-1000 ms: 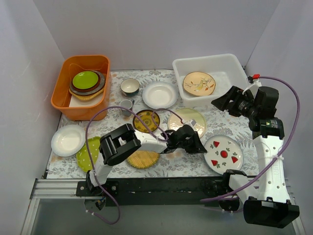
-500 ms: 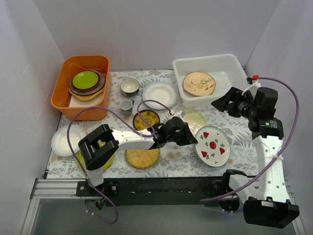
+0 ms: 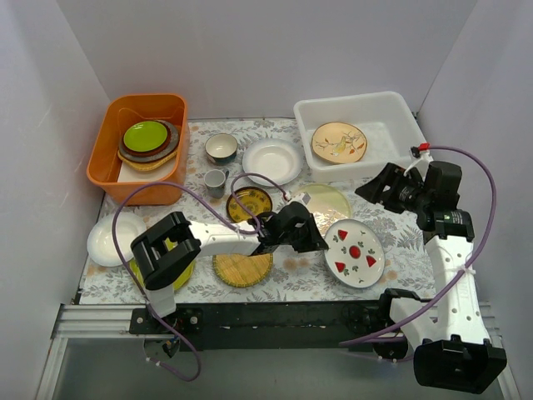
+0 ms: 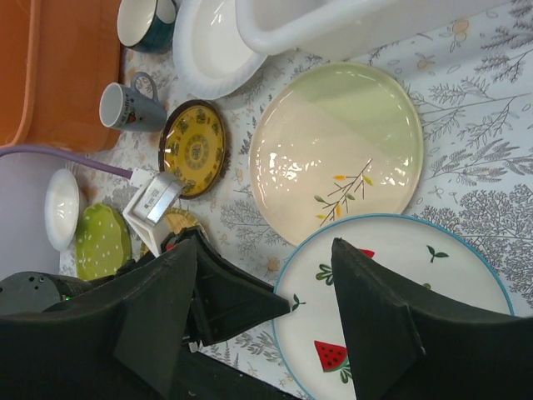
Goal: Place the plates into the plastic bin on the countertop
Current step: Pick up the plate from the corner of the board.
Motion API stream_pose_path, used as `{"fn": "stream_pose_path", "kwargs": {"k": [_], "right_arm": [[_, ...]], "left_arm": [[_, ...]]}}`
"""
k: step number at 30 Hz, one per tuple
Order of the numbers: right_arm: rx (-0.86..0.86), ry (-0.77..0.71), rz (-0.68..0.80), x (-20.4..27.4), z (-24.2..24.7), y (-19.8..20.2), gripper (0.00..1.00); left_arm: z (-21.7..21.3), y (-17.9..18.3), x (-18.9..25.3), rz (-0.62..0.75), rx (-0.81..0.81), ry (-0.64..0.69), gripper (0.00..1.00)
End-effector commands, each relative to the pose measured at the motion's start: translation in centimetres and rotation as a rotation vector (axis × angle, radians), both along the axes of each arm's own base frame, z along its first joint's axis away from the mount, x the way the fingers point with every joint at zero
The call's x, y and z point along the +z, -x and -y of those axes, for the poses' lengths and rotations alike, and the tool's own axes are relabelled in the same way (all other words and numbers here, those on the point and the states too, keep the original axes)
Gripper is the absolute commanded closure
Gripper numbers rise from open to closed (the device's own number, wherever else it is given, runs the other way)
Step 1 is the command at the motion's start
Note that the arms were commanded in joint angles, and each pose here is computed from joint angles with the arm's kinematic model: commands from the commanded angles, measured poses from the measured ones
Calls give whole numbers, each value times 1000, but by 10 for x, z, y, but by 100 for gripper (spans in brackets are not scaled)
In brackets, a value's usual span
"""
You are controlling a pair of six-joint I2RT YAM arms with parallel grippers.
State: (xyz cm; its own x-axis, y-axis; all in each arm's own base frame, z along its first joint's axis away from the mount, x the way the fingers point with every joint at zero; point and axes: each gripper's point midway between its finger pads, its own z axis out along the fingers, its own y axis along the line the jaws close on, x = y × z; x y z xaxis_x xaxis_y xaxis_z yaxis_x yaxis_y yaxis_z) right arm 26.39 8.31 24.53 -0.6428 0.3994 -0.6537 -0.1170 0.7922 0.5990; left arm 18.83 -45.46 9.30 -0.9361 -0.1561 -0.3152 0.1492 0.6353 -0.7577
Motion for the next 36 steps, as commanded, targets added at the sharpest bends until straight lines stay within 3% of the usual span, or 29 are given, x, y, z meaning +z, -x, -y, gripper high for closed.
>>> {"fn": "stream_pose_path", "kwargs": {"k": [1, 9, 14, 16, 27, 36], "right_arm": [[29, -16, -25, -19, -4, 13, 28], [41, -90, -187, -74, -14, 40, 41], [47, -134, -269, -109, -21, 59, 87], [28, -123, -289, -121, -18, 65, 98], [64, -112, -412, -173, -23, 90, 99], [84, 27, -472, -197, -24, 103, 99]], "left_arm": [[0, 9, 60, 44, -20, 129, 100], [-22, 38, 27, -30, -33, 43, 100], [-25, 59, 10, -65, -51, 4, 100], [-27, 68, 1, -83, -54, -18, 100], [-36, 82, -34, -148, -29, -89, 100], [-38, 84, -55, -178, -19, -121, 100]]}}
